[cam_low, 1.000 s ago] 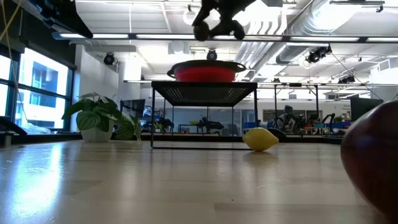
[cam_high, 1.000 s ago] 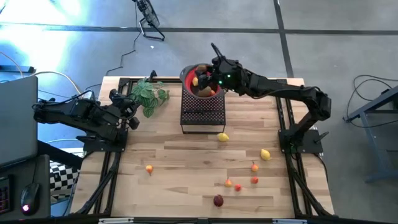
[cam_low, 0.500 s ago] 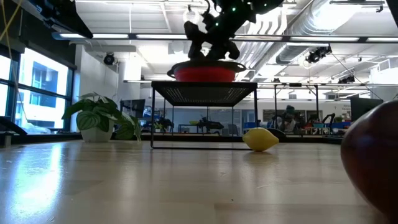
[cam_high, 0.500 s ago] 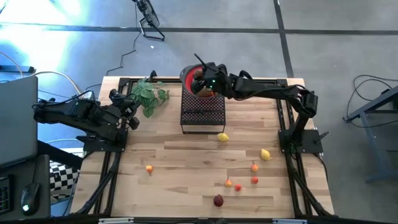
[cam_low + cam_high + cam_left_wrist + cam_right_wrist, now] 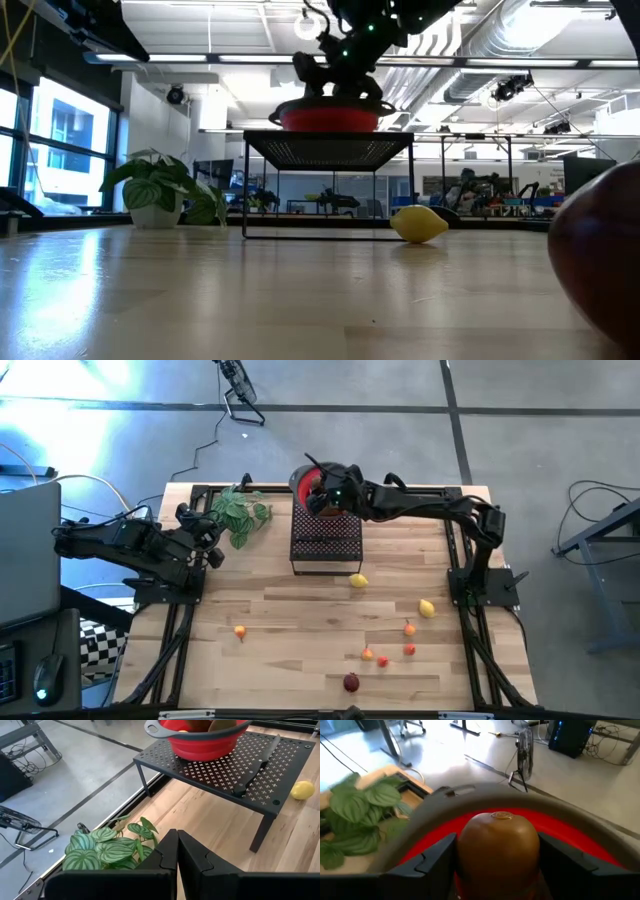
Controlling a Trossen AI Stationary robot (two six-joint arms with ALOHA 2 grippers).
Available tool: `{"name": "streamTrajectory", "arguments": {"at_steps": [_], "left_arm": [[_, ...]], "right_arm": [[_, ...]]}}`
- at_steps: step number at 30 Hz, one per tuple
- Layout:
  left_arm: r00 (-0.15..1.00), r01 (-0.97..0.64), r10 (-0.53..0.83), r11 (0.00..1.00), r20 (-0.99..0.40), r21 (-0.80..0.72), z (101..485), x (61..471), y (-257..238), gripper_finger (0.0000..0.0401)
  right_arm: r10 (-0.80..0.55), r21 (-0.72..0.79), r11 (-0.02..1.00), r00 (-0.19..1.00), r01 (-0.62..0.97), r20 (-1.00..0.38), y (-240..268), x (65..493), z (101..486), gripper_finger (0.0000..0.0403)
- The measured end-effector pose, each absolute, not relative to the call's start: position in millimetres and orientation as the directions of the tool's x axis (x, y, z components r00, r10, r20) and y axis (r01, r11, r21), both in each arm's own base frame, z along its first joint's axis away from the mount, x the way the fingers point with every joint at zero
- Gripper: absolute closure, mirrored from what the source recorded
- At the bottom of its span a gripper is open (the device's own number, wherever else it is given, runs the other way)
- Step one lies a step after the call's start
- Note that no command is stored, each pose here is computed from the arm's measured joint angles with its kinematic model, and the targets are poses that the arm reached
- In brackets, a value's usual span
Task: Pick & Place Fruit
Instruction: Put the kiwi into the red strainer bowl
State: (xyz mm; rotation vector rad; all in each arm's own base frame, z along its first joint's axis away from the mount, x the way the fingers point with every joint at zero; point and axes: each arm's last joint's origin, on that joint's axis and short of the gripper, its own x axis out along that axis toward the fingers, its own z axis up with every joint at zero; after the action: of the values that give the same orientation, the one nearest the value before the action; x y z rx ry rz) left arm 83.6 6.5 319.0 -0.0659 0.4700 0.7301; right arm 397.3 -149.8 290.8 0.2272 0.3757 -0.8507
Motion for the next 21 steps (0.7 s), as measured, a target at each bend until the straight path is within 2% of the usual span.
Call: {"name": "streamTrajectory", "arguments": {"at_steps": [8,21], "left_arm": [[0.645,-0.664,0.627,0.743,-0.436,0.084,319.0,83.5,6.6,0.0401],[0.643,-0.664,0.628,0.742,-0.44,0.088,318.5,83.2,6.7,0.0401]], "right_arm": [[-0.684,0.044,0.644,0.601,0.764,-0.414,-149.9,397.5,289.9,0.0144],[-0.683,0.045,0.645,0.601,0.763,-0.415,-149.8,397.4,290.0,0.014]]}}
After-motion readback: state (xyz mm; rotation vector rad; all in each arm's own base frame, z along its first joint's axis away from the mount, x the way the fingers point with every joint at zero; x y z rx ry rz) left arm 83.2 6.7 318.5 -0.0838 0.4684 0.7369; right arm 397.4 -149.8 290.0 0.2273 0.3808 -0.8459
